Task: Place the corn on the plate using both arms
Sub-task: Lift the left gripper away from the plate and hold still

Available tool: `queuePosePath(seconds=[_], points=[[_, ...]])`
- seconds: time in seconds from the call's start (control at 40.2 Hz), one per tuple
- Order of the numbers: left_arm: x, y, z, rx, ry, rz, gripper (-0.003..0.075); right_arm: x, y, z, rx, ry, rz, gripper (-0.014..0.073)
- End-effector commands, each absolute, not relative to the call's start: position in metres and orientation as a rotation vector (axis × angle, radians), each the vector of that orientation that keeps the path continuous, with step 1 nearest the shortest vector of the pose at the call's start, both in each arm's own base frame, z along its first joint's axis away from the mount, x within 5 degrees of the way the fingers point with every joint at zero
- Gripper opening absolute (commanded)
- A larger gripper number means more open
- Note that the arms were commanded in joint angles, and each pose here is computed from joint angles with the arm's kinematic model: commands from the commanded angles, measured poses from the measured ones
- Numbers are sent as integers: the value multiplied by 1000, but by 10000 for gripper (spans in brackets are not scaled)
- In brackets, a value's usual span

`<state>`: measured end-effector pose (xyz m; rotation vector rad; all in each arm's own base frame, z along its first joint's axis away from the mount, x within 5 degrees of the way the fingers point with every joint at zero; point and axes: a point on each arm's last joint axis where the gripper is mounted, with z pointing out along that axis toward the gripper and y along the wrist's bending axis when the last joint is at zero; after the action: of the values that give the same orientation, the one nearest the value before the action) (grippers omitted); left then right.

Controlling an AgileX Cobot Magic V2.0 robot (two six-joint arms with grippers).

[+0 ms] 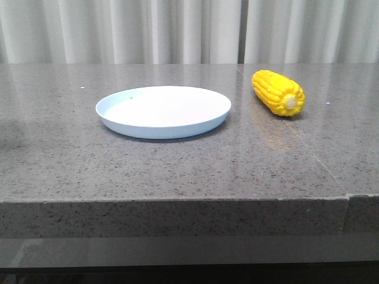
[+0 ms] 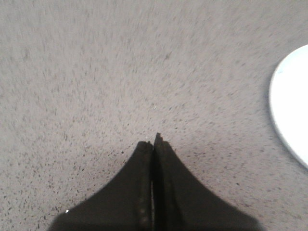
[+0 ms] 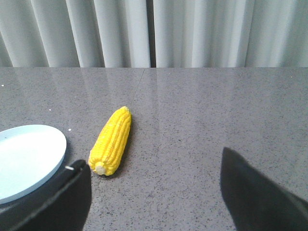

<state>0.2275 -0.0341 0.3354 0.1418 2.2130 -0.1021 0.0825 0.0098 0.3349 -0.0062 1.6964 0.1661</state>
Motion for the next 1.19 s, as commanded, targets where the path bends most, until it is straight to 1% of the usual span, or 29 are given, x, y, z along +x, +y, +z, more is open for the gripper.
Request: queuePosePath(seconds=[0.0,0.149,0.323,0.423,0.547,0.746,1.169], points=[[197,-36,355,161,1955,-137,-20,83,9,354,5,1585,161,581],[146,-31,351,174,1783,-161,-20,83,9,354,5,1585,161,581],[90,-18,343,195,1615,-113,-20,83,9,354,5,1585,161,581],[66,-12,338,188,1532,-110,-20,83,9,354,5,1585,161,581],[45,-8,330,178,1457,-113,-20,83,9,354,5,1585,161,581],[32,-5,326,170,1400,-116,-20,83,9,354,5,1585,161,581],[32,-5,326,170,1398,-116,-20,86,9,358,7,1573,160,581]])
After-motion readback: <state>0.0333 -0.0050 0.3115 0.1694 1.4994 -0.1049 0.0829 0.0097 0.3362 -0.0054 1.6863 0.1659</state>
